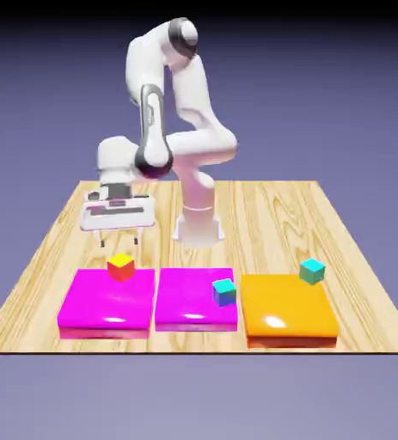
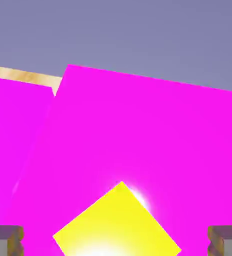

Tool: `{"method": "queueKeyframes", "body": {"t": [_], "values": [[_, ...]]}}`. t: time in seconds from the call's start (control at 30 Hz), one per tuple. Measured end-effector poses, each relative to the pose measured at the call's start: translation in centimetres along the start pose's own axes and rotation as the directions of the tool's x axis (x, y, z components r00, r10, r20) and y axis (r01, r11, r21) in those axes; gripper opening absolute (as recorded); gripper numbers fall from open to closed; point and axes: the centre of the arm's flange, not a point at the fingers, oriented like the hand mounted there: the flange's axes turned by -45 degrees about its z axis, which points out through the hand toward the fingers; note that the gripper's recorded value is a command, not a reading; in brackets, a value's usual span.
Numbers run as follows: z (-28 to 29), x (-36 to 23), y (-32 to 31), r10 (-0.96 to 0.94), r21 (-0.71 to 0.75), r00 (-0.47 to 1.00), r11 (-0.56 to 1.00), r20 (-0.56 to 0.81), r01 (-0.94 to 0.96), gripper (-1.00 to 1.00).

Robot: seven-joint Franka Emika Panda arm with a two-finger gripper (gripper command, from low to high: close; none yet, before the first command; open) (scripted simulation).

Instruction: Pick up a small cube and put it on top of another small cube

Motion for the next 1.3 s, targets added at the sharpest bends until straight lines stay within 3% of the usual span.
{"method": "queueKeyframes", "body": {"t": [0.33, 0.9, 0.93, 1.3], "values": [[1.2, -9.7, -0.7, -0.045, 0.048, 0.996, 0.998, 0.073, 0.042, 0.00], [7.7, -10.9, -0.8, -0.044, 0.046, 0.997, 0.998, 0.068, 0.041, 0.00], [7.9, -11.0, -0.9, -0.045, 0.049, 0.996, 0.998, 0.072, 0.041, -1.00], [3.4, -9.3, 0.1, -0.047, 0.022, 0.998, 0.999, 0.030, 0.047, -1.00]]}}
